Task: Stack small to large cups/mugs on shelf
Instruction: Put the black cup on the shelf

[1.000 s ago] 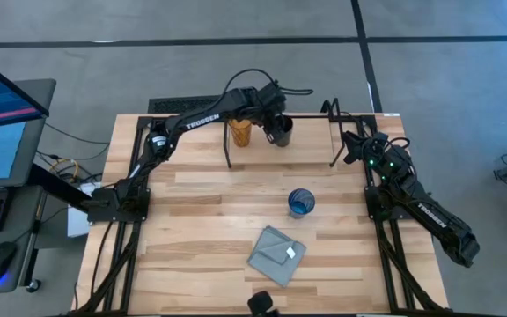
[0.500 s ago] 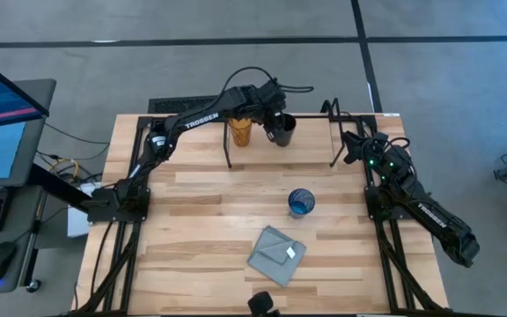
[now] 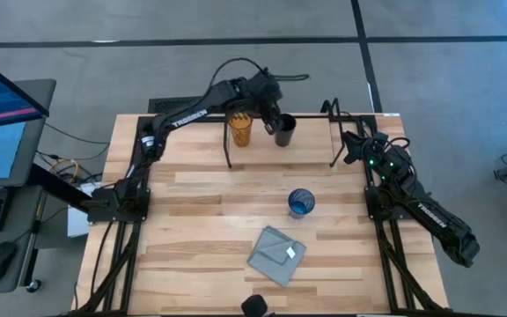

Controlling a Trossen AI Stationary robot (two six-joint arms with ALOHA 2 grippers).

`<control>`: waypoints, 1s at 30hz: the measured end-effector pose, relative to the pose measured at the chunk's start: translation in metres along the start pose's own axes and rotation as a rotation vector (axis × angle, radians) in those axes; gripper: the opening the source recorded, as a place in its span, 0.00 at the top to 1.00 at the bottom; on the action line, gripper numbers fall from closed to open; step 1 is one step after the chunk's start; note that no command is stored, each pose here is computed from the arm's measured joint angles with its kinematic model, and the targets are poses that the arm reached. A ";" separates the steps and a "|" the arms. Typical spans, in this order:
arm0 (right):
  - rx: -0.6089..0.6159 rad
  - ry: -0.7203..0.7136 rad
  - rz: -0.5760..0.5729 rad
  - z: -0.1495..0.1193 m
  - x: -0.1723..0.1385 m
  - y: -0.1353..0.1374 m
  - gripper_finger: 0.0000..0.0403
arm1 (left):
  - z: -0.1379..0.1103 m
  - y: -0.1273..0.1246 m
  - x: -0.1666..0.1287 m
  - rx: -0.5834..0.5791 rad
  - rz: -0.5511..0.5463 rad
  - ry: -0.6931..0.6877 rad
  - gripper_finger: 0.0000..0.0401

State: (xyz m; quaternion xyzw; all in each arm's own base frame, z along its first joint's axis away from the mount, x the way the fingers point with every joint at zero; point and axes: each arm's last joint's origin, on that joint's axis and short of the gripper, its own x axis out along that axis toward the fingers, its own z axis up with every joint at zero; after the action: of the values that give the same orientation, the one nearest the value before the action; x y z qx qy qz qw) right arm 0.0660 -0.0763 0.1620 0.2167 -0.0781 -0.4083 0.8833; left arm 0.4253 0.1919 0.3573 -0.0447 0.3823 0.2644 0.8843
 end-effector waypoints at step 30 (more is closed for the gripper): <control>-0.182 -0.106 0.211 0.072 -0.009 0.041 0.66 | 0.034 0.005 -0.229 0.217 -0.235 -0.739 0.70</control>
State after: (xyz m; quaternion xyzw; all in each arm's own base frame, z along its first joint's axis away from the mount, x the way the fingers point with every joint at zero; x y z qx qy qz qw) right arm 0.0660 -0.0692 0.2450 0.1045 -0.1095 -0.3292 0.9320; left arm 0.3147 0.1066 0.5424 0.1035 0.0564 0.1181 0.9860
